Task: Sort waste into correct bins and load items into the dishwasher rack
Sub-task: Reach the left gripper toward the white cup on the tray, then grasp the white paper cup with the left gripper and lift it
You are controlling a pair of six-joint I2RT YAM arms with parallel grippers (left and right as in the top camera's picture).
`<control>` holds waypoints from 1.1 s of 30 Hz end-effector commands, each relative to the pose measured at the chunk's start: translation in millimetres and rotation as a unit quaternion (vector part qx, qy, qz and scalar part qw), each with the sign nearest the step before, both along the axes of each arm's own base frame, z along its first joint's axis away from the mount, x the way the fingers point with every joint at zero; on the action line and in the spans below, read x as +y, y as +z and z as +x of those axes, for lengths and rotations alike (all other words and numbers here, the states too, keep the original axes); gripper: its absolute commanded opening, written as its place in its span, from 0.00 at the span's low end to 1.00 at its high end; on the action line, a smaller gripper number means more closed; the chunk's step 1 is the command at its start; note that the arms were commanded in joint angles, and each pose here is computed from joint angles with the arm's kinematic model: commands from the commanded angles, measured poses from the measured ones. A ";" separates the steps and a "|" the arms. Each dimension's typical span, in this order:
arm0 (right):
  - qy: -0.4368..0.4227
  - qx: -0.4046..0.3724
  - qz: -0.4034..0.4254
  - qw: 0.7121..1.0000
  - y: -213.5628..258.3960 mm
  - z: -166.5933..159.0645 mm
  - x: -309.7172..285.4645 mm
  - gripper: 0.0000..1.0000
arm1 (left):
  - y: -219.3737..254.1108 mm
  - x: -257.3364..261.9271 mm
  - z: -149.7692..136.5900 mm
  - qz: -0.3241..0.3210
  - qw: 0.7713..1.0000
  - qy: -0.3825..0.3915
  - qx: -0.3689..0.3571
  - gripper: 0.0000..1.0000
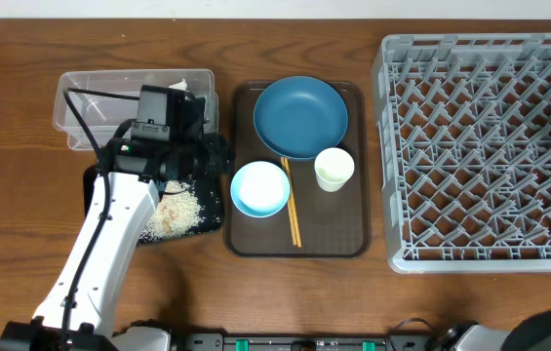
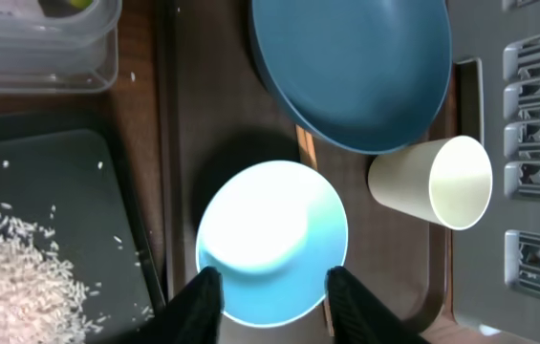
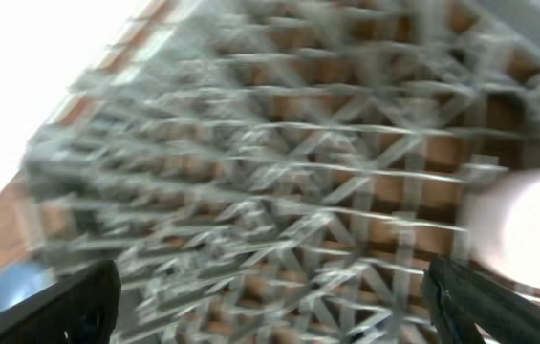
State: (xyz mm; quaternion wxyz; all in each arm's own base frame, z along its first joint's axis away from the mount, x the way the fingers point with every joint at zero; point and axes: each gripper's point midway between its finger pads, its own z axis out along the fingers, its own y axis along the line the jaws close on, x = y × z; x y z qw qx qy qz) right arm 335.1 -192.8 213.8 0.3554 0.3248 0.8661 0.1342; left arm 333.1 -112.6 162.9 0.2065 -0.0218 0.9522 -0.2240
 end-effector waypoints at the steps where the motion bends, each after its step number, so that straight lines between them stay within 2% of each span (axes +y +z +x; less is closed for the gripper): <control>1: 0.083 -0.028 -0.009 0.996 24.4 9.3 46.0 0.99 | 5.0 -6.0 5.3 0.003 1.000 -0.013 -0.020 0.48; 7: 0.153 0.004 0.016 0.988 13.5 14.1 103.3 0.99 | 19.1 -47.8 24.6 -0.013 0.994 -0.061 -0.090 0.51; 13: 0.202 0.023 -0.006 0.979 7.7 19.3 136.9 0.99 | 13.0 -104.2 38.4 -0.030 0.983 -0.120 -0.135 0.52; 20: 0.208 0.037 -0.018 0.977 3.6 18.5 143.3 0.99 | -38.5 -154.5 30.1 -0.027 0.979 -0.176 -0.100 0.52; 27: 0.203 0.043 -0.023 0.978 1.8 17.3 140.9 0.99 | -86.8 -174.5 14.0 -0.011 0.978 -0.204 -0.048 0.51; 33: 0.202 0.047 -0.023 0.978 0.7 15.9 140.4 0.99 | -97.7 -174.7 6.7 -0.004 0.977 -0.209 -0.028 0.22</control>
